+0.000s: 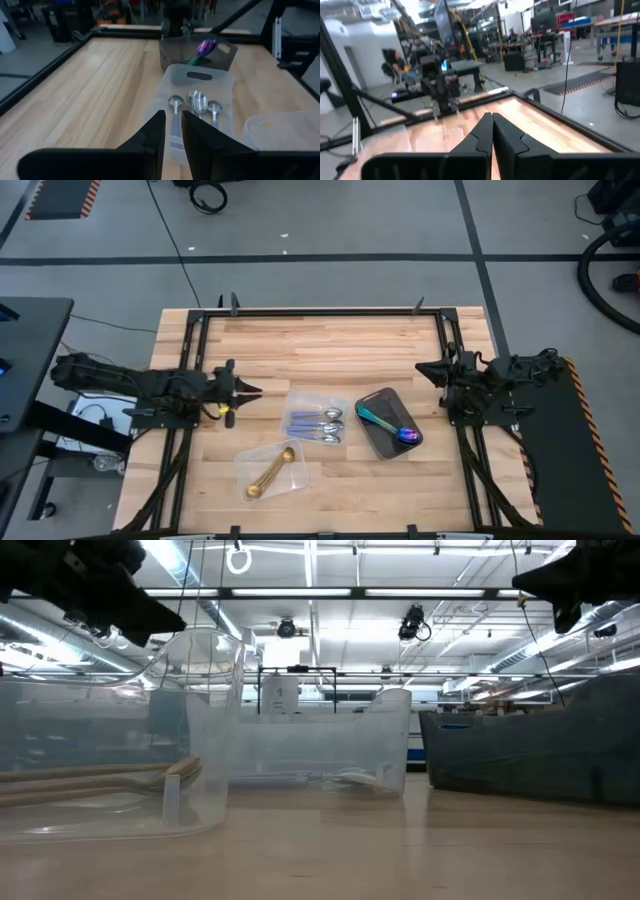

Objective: Sort silverware by color (type)
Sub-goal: Return to Home Position

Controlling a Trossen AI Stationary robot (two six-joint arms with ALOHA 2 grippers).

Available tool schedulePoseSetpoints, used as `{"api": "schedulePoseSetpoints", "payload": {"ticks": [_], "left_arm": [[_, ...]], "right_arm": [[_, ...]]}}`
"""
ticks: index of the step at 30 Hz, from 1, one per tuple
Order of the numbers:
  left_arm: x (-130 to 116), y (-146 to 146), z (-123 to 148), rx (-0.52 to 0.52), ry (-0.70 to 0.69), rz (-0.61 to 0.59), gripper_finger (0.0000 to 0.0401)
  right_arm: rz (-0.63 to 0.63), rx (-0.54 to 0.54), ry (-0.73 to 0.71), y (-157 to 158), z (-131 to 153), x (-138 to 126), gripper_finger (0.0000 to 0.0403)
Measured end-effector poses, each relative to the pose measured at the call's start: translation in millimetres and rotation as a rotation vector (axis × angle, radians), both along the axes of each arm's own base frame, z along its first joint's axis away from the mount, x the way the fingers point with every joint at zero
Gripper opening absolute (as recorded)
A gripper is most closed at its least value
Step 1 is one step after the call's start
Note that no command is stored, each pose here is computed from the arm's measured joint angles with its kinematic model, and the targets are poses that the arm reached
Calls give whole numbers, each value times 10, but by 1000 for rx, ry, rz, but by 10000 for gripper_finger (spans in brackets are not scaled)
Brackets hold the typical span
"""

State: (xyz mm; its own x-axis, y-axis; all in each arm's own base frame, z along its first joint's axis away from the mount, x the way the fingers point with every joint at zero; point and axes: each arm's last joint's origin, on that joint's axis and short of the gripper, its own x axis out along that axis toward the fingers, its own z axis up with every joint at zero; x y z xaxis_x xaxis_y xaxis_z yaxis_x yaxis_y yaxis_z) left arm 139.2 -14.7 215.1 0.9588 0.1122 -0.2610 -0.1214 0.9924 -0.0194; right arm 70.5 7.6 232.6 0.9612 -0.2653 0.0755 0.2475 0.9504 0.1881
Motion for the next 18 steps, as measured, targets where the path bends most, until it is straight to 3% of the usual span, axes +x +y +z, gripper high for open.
{"api": "schedulePoseSetpoints", "payload": {"ticks": [9, 14, 18], "left_arm": [[-299, 47, -216, -26, -158, -6, 44], [-390, 37, -347, -59, -219, -87, 32], [-464, 44, -390, -70, -212, -104, 26]], "right_arm": [[-96, 52, -98, -37, -249, 139, 11], [-128, 108, -163, -57, -445, 203, 12], [-137, 116, -201, -68, -415, 196, 13]]}}
